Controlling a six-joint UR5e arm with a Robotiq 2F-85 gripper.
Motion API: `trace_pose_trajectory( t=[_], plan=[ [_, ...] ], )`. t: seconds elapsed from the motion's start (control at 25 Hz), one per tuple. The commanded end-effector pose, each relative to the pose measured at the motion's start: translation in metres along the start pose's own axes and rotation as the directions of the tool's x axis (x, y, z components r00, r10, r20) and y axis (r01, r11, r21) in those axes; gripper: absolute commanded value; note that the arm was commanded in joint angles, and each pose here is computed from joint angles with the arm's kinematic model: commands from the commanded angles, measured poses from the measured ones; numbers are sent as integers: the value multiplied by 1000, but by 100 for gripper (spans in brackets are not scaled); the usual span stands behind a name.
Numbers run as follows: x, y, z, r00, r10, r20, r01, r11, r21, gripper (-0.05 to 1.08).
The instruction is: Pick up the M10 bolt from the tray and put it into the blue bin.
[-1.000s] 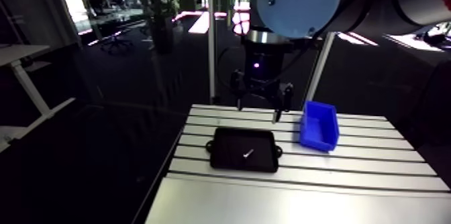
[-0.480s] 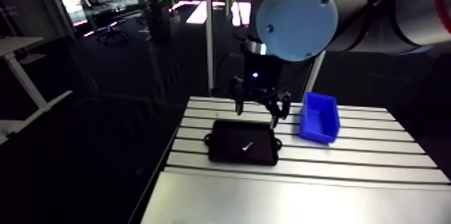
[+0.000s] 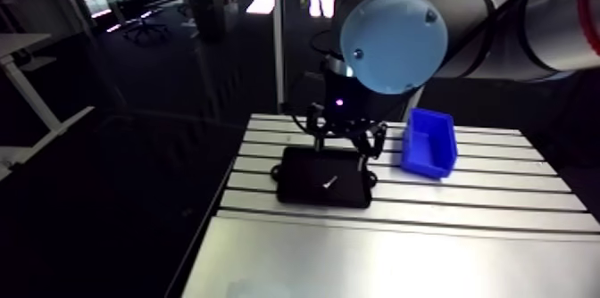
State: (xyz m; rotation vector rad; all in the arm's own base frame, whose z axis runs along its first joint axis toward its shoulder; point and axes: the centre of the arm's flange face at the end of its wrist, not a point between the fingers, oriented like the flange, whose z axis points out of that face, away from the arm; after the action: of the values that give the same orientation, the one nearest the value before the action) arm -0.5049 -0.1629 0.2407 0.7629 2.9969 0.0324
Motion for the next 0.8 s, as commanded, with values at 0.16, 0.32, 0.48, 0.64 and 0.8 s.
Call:
trace_pose_trajectory(
  t=[0.16,0.32,0.48,0.64,0.8],
  plan=[
    [6,-4,18,1000,-1,-2,1,1000,-3,18],
    [7,-5,24,1000,1,8,-1,1000,-7,23],
    [8,-6,31,1000,-1,19,1,1000,-14,28],
    [13,-8,39,1000,-4,1,4,1000,-7,30],
    [14,-9,49,1000,-2,13,3,1000,-14,32]
  ],
)
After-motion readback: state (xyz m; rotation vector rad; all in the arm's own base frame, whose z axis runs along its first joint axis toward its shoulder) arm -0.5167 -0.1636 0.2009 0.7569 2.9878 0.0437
